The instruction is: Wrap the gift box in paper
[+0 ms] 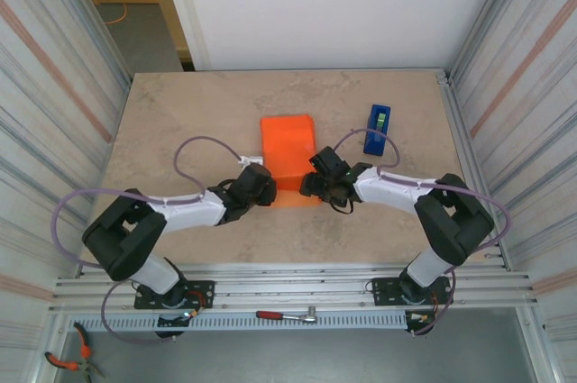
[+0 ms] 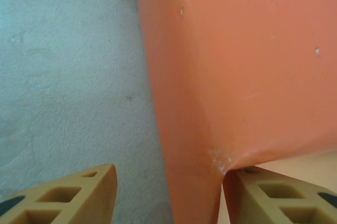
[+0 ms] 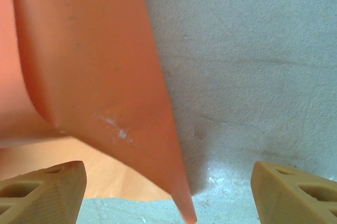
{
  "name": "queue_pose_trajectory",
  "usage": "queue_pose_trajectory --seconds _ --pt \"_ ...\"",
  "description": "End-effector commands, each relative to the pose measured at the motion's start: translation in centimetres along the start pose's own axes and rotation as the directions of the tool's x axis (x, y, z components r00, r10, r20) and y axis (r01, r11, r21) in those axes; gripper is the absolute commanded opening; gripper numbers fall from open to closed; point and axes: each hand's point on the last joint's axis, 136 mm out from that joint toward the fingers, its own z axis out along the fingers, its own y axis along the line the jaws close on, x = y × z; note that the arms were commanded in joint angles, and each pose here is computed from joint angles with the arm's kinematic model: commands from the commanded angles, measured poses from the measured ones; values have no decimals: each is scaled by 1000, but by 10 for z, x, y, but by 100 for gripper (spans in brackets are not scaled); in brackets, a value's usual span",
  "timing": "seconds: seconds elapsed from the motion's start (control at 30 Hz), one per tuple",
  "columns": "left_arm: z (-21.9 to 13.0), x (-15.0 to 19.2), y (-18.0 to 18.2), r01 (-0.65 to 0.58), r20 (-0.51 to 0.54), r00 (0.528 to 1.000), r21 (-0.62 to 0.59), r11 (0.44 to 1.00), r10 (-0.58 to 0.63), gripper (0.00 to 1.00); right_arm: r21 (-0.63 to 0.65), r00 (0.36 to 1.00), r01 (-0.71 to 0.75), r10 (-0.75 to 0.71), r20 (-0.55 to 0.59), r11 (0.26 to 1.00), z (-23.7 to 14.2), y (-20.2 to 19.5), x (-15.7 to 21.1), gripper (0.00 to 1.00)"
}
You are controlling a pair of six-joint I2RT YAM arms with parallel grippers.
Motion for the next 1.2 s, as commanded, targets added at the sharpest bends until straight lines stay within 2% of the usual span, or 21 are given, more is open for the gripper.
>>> queue_pose_trajectory --seconds 0.0,0.27,0.47,0.57,0.63,0.7,0.73,0.77,0.83,0.9,0.93,1.03,1.17 --pt "7 -9 3 -26 22 999 -32 999 26 54 1 1000 9 -9 -11 1000 3 3 -5 80" --pt "20 0 8 -56 -8 998 -74 996 55 50 -11 1000 -2 2 -29 1000 14 10 -13 79" --pt "22 1 9 -62 -13 998 -78 995 61 49 -1 999 -5 5 -38 1000 24 9 -16 72" --pt "22 1 8 -63 -15 998 -75 995 62 49 -11 999 -6 5 -50 1000 26 12 -15 58" --pt "23 2 8 -63 -16 998 -74 995 62 49 -18 999 -5 4 -54 1000 27 13 -14 43" --pt "23 1 7 -63 -16 998 -72 995 62 49 -21 998 -4 3 -55 1000 27 13 -14 20" --pt "23 1 7 -62 -14 998 -72 995 61 49 -21 998 -4 2 -58 1000 28 13 -13 14" --pt "23 1 6 -64 -16 998 -70 996 63 49 -24 998 -1 0 -58 1000 27 13 -13 13" --pt "23 1 7 -65 -16 998 -70 995 64 49 -22 998 -2 1 -63 1000 26 12 -11 19" --pt "23 2 6 -64 -17 998 -69 996 63 49 -26 998 -3 1 -68 1000 24 13 -10 50" --pt "23 2 6 -64 -18 998 -69 996 63 49 -27 998 -4 2 -69 1000 22 13 -9 56" --pt "24 2 6 -63 -17 998 -66 996 62 49 -20 998 -9 8 -65 1000 16 11 -7 64" --pt "23 1 5 -63 -17 998 -64 996 62 48 22 998 -13 15 -69 1000 9 4 -1 64"
